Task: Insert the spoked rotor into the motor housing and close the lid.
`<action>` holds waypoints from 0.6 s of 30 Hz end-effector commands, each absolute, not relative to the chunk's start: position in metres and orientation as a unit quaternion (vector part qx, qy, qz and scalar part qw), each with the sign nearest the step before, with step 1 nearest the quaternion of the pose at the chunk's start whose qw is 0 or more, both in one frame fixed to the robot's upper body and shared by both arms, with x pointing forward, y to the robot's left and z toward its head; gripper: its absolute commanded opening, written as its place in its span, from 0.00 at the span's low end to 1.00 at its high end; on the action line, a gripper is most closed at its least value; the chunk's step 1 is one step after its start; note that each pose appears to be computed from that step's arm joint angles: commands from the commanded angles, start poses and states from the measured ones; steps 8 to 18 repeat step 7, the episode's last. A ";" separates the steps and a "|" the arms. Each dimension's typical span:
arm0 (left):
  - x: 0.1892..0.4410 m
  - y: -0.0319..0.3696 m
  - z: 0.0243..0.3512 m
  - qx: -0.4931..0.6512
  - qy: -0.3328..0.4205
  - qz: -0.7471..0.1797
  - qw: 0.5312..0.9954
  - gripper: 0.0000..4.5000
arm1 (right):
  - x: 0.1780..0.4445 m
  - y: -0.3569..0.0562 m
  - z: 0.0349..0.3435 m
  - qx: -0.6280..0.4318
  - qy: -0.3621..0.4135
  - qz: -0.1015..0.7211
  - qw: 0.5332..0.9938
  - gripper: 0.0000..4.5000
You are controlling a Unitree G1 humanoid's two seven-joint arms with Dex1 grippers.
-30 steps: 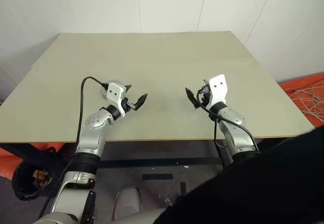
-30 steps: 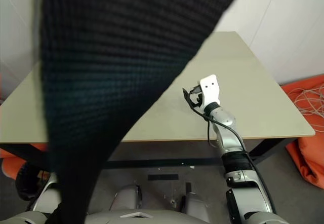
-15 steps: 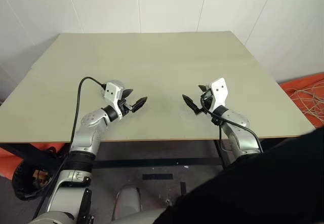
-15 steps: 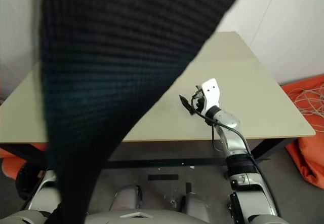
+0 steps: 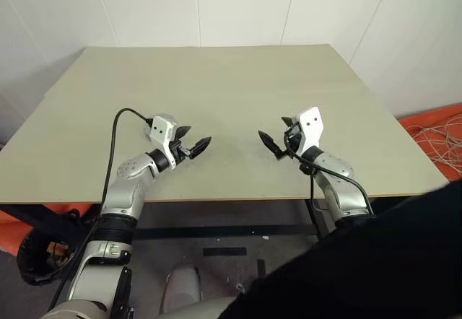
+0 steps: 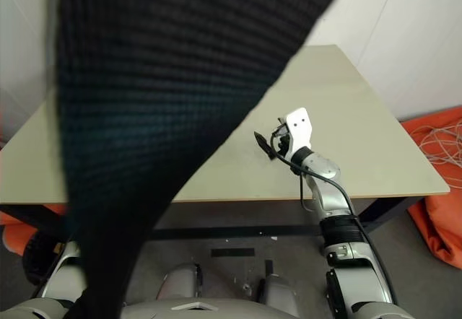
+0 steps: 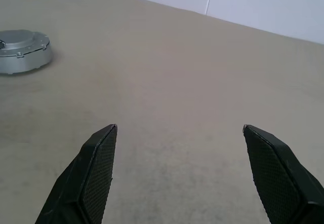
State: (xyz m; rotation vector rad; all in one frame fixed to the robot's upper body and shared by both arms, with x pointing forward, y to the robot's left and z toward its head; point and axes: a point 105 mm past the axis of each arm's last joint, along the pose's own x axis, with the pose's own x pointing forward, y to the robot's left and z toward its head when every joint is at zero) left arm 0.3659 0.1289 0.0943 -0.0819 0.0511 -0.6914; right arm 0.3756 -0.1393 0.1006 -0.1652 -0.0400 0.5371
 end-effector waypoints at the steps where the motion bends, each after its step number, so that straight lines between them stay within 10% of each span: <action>1: 0.369 0.127 0.113 -0.022 -0.008 -0.341 0.940 0.99 | 0.379 -0.142 0.116 -0.091 -0.049 0.253 0.962 1.00; 18: 0.370 0.126 0.113 -0.025 -0.008 -0.341 0.940 0.99 | 0.377 -0.140 0.117 -0.082 -0.053 0.256 0.962 1.00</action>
